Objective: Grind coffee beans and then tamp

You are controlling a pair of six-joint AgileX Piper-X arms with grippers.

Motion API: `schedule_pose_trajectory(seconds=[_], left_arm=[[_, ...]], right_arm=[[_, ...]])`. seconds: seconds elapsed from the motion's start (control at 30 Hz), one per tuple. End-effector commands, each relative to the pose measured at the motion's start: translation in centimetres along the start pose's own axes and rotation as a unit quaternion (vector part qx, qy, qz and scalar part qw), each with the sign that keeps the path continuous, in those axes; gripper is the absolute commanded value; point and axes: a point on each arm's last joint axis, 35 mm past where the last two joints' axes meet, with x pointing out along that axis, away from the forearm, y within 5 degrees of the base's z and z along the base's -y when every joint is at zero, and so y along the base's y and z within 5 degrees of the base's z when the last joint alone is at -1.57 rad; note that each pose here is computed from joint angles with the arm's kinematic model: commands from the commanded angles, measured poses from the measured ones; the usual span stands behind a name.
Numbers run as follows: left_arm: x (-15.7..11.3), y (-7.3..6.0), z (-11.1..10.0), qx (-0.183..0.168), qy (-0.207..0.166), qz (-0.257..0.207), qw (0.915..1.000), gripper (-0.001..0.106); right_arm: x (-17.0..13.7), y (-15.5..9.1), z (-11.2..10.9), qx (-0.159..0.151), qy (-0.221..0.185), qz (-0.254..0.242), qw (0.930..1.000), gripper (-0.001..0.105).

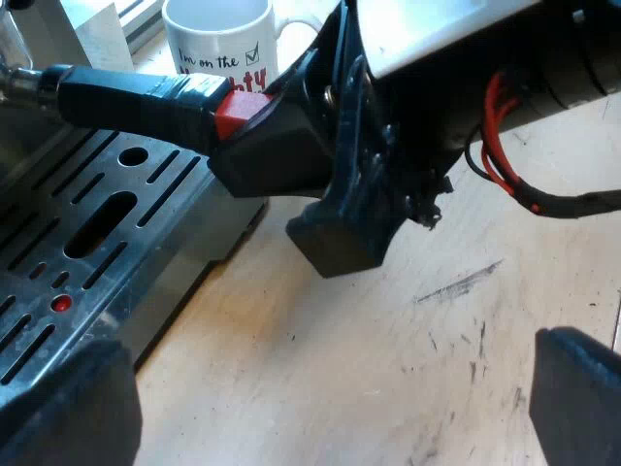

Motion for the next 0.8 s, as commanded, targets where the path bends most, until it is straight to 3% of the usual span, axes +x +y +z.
schedule_pose_trajectory(seconds=[0.03, 0.8], left_arm=[[0.0, -0.1, 0.2, 0.003, -0.006, -0.007, 1.0, 0.083], [0.0, -0.1, 0.2, 0.003, -0.006, -0.007, 1.0, 0.083]], right_arm=[[-1.4, 0.5, 0.3, -0.016, -0.005, 0.029, 0.9994, 0.0], [-3.1, 1.4, -0.8, -0.02, -0.011, 0.022, 0.9995, 0.0]])
